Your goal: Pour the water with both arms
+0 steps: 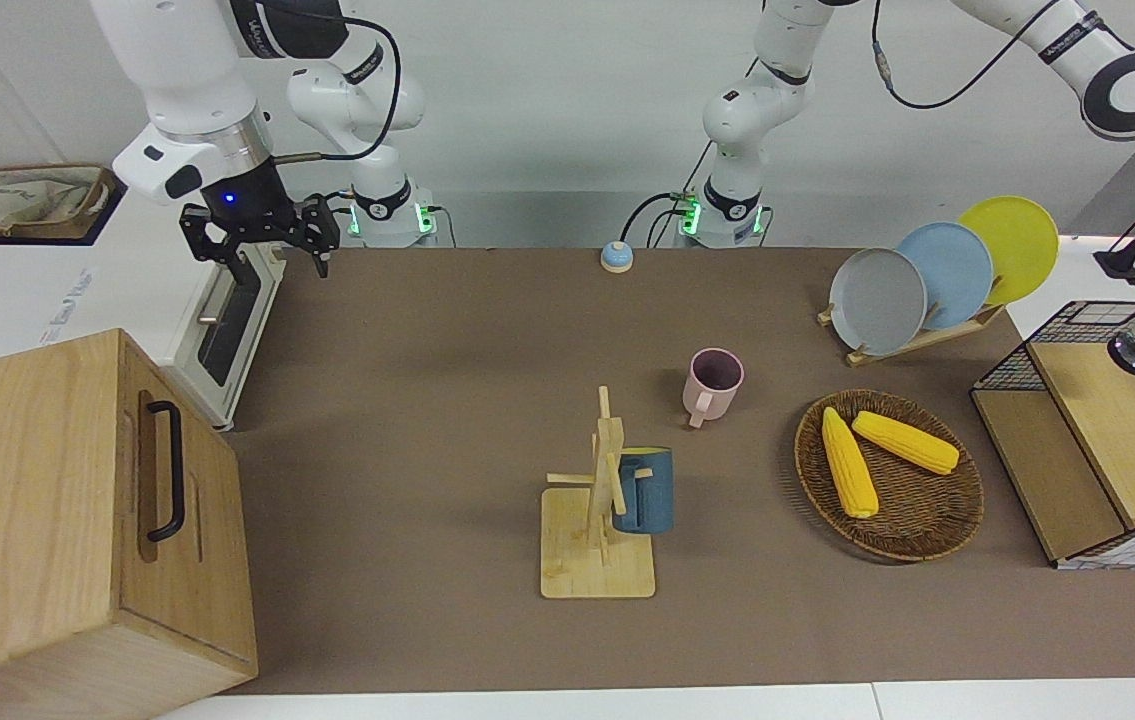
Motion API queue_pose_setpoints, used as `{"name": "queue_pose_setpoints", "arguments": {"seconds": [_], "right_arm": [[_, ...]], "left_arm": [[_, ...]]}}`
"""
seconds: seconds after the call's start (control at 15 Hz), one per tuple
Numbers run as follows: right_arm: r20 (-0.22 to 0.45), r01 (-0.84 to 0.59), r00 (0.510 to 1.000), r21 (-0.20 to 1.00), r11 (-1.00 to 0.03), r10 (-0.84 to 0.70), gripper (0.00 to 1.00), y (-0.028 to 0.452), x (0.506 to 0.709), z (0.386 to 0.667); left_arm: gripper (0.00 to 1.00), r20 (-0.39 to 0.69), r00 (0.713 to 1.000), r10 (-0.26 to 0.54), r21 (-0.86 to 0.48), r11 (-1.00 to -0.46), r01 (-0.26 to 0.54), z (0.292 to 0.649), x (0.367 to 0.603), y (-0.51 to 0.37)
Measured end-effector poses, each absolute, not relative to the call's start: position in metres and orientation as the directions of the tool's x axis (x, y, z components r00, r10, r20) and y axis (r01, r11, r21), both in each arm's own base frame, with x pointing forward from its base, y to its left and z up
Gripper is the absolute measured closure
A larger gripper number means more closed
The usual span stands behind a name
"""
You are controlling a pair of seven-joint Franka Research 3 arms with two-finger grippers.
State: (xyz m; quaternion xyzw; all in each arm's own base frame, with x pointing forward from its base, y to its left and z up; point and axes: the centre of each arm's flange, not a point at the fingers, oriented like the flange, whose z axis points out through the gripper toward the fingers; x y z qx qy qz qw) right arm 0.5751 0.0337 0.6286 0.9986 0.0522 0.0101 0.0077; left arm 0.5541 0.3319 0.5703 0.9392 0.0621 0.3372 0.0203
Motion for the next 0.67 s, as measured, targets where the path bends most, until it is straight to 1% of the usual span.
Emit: {"name": "queue_pose_setpoints", "arguments": {"seconds": [0.2,0.4,0.6,0.67], "right_arm": [[0.019,0.104,0.994,0.016,-0.994,0.104,0.01,0.034,0.575,0.629],[0.019,0.104,0.994,0.016,-0.994,0.104,0.01,0.034,0.575,0.629],[0.019,0.104,0.994,0.016,-0.994,0.104,0.01,0.034,0.575,0.629],[0.019,0.104,0.994,0.016,-0.994,0.104,0.01,0.034,0.575,0.629]], "left_arm": [[0.37,0.645,0.758,0.095,0.048,-0.995,0.084,0.551,0.561,0.347],[0.37,0.645,0.763,0.044,0.019,-0.999,0.042,0.539,0.569,0.352],[0.37,0.66,0.751,-0.003,0.011,-1.0,-0.013,0.53,0.572,0.354],[0.37,0.666,0.746,-0.007,0.014,-1.0,-0.022,0.528,0.573,0.355]]}}
